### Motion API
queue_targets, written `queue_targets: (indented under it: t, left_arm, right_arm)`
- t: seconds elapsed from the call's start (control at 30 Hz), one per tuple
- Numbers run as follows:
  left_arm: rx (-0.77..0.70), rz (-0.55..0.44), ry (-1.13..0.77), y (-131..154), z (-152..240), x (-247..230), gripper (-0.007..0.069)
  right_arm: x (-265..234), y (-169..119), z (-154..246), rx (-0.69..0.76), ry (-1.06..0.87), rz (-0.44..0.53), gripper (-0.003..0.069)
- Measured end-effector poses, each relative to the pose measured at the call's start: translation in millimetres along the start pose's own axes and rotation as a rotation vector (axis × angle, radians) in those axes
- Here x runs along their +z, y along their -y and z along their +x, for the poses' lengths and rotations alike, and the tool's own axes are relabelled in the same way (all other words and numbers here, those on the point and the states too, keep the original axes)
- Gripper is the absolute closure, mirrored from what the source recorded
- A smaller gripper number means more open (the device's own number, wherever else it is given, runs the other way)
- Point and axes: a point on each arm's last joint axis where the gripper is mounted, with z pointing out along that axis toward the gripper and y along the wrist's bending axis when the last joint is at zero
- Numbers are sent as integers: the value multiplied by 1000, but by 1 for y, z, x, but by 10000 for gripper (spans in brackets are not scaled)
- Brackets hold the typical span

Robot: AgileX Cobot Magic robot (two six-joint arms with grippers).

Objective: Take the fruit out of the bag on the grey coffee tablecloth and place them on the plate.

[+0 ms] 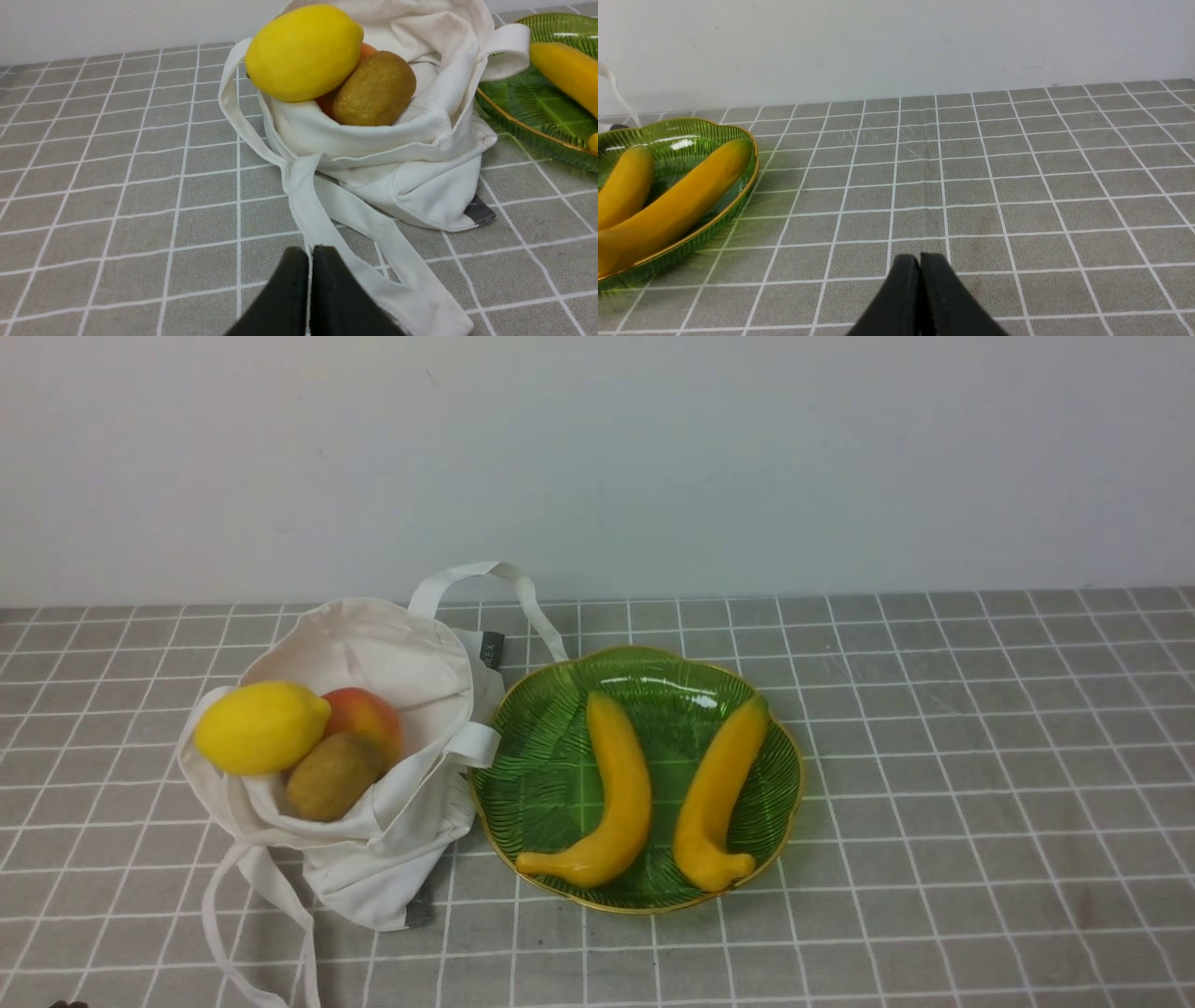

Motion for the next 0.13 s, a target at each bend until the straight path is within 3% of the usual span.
queue_targets:
  t: [0.13]
  left_arm:
    - [0,0,0,0,0,0,633]
  right_arm:
    - [0,0,0,0,0,0,673]
